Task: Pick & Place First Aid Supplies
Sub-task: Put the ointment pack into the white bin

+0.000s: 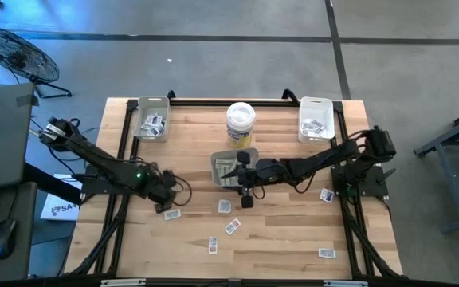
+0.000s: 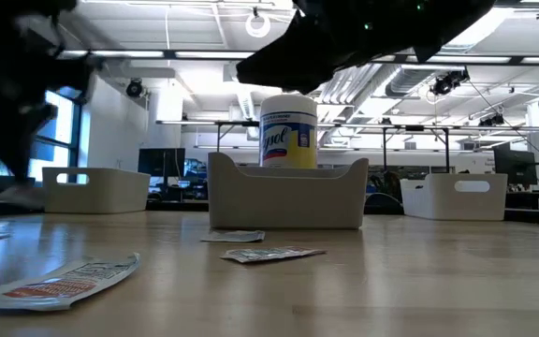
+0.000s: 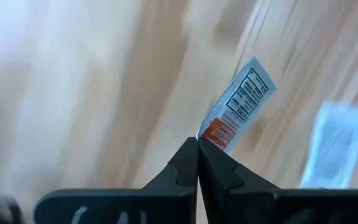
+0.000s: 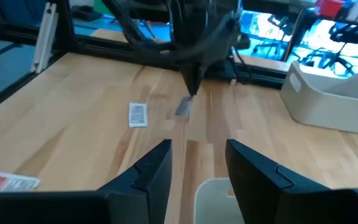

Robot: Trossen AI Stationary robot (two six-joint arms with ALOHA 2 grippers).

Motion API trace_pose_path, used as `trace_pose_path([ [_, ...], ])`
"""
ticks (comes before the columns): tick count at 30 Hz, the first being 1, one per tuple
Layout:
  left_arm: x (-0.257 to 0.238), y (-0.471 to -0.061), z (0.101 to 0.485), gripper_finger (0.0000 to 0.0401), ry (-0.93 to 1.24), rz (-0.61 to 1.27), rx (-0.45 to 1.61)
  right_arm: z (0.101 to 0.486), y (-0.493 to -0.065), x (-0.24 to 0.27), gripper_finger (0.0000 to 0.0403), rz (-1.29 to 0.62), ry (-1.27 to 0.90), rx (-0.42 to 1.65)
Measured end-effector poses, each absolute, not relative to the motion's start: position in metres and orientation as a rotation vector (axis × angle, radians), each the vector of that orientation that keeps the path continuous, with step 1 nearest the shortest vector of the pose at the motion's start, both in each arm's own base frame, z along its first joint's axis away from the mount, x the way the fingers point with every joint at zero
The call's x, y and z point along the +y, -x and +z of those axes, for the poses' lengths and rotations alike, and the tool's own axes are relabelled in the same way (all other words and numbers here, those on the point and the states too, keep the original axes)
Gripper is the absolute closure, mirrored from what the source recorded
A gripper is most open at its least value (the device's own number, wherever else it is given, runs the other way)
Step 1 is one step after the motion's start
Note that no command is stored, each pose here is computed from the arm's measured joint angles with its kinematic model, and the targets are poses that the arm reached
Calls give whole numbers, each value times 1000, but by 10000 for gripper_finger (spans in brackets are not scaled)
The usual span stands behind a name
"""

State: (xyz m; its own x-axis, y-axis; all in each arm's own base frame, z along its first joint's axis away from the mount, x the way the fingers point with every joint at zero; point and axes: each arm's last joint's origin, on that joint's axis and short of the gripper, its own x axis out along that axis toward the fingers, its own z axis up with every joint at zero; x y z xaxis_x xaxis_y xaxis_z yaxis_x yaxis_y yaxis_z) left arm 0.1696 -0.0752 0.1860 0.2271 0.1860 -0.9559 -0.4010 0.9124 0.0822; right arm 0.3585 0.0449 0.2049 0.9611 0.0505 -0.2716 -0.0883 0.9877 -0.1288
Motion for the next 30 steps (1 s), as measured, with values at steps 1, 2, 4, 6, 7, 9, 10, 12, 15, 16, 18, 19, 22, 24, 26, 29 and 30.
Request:
trace_pose_path([
  [1, -76, -175, 193, 400, 171, 408, 1228, 204, -360, 45, 257, 64, 140, 255],
  [2, -77, -179, 199, 400, 143, 409, 1180, 204, -361, 45, 256, 55, 140, 244],
  [4, -78, -185, 209, 400, 74, 423, 1098, 205, -361, 45, 257, 40, 141, 236],
  [6, -80, -190, 215, 401, 14, 426, 1008, 207, -361, 47, 257, 43, 140, 220],
  [7, -82, -193, 217, 401, -19, 427, 958, 208, -361, 48, 258, 46, 140, 206],
  [9, -87, -198, 219, 401, -78, 424, 858, 210, -361, 51, 258, 54, 156, 184],
  [10, -89, -200, 220, 401, -102, 425, 811, 211, -361, 52, 257, 53, 161, 176],
  [12, -94, -203, 223, 401, -144, 428, 723, 211, -361, 53, 258, 35, 165, 172],
  [15, -101, -206, 228, 401, -226, 449, 620, 212, -361, 54, 258, 1, 173, 163],
  [16, -103, -206, 230, 401, -250, 457, 591, 212, -361, 54, 258, -15, 181, 164],
  [18, -106, -208, 233, 401, -288, 476, 543, 210, -362, 54, 258, -41, 193, 155],
  [19, -106, -210, 235, 401, -306, 484, 524, 209, -363, 54, 258, -52, 194, 149],
  [22, -107, -214, 240, 401, -341, 482, 487, 203, -368, 54, 258, -63, 203, 116],
  [24, -105, -218, 244, 401, -354, 513, 453, 201, -370, 54, 258, -73, 226, 88],
  [26, -101, -223, 246, 401, -353, 540, 430, 202, -371, 54, 258, -82, 240, 67],
  [29, -96, -228, 250, 401, -363, 555, 416, 203, -371, 54, 258, -101, 246, 56],
  [30, -95, -230, 250, 401, -367, 553, 414, 203, -371, 53, 258, -117, 246, 58],
])
